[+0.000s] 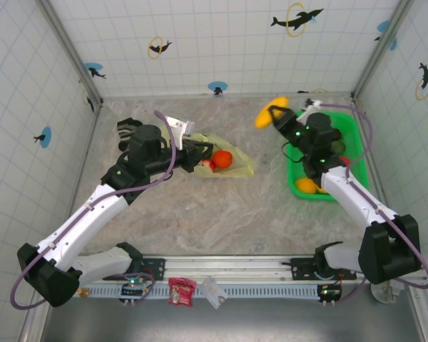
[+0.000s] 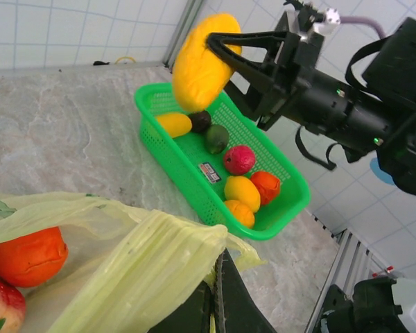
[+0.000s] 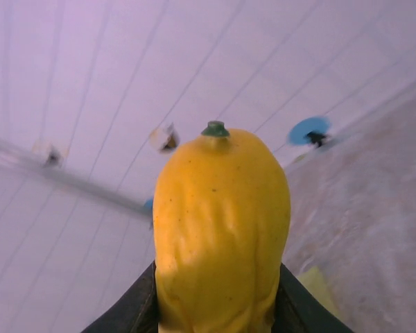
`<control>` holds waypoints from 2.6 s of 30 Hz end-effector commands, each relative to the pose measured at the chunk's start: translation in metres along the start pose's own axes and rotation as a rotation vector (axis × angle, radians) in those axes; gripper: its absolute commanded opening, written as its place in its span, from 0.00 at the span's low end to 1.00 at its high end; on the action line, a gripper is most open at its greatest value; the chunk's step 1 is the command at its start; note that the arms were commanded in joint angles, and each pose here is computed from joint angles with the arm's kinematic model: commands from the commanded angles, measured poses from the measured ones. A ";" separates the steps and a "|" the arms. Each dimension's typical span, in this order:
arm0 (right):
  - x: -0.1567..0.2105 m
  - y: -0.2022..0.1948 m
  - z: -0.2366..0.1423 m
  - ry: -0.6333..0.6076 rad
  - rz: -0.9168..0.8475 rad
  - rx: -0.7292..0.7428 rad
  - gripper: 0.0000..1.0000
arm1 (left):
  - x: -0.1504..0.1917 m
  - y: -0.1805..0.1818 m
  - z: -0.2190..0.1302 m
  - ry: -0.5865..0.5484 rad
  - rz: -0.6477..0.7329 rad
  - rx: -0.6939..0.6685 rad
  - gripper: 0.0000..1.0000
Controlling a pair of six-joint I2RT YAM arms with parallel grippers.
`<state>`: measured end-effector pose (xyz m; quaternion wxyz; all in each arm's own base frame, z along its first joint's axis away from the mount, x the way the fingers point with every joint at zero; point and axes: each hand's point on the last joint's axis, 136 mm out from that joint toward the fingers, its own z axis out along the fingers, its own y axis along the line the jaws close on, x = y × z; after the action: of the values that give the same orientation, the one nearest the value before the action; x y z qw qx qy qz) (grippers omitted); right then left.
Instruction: Place the fake fruits into the plastic bag and tie a complex knot
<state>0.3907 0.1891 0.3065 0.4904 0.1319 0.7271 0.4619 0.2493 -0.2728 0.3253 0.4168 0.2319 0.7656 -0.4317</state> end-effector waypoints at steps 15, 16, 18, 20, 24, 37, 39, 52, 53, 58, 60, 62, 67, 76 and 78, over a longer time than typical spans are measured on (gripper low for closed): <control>0.129 0.095 -0.015 -0.079 -0.680 -0.178 0.30 | -0.014 -0.008 -0.010 -0.050 -0.014 0.013 0.00; 0.132 0.090 -0.012 -0.086 -0.708 -0.161 0.31 | -0.015 -0.009 -0.010 -0.051 -0.016 0.015 0.00; 0.136 0.082 -0.009 -0.109 -0.739 -0.150 0.31 | -0.015 -0.010 -0.011 -0.053 -0.018 0.020 0.00; 0.139 0.076 -0.006 -0.133 -0.766 -0.146 0.32 | -0.016 -0.012 -0.010 -0.052 -0.021 0.031 0.00; 0.152 0.076 0.002 -0.128 -0.866 -0.180 0.35 | -0.016 -0.015 -0.009 -0.046 -0.027 0.050 0.00; 0.227 0.097 0.036 0.074 -0.908 -0.489 0.44 | -0.022 -0.015 -0.004 -0.055 -0.027 0.056 0.00; 0.230 0.091 0.046 0.106 -0.886 -0.481 0.47 | -0.021 -0.014 -0.003 -0.053 -0.028 0.056 0.00; 0.210 0.074 0.047 0.133 -0.803 -0.424 0.66 | -0.022 -0.014 -0.004 -0.052 -0.015 0.047 0.00; 0.208 0.073 0.045 0.135 -0.802 -0.424 0.63 | -0.022 -0.013 -0.004 -0.051 -0.014 0.044 0.00; 0.196 0.079 0.028 0.125 -0.782 -0.428 0.38 | -0.021 -0.011 -0.005 -0.052 -0.007 0.029 0.00; 0.193 0.080 0.020 0.132 -0.779 -0.430 0.30 | -0.021 -0.010 -0.005 -0.051 -0.008 0.026 0.00; 0.192 0.076 0.013 0.141 -0.779 -0.417 0.28 | -0.020 -0.010 -0.005 -0.052 -0.006 0.025 0.00; 0.188 0.057 -0.007 0.154 -0.793 -0.364 0.22 | -0.019 -0.010 -0.006 -0.052 -0.004 0.027 0.00; 0.146 0.055 -0.023 0.155 -0.733 -0.277 0.19 | -0.017 -0.011 -0.005 -0.049 -0.009 0.038 0.00; 0.124 0.060 -0.030 0.109 -0.710 -0.270 0.20 | -0.016 -0.013 -0.005 -0.045 -0.013 0.054 0.00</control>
<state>0.2850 0.2997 0.2500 0.5766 -0.2458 0.6938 0.3546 0.2493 -0.2752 0.3338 0.4135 0.2171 0.7610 -0.4502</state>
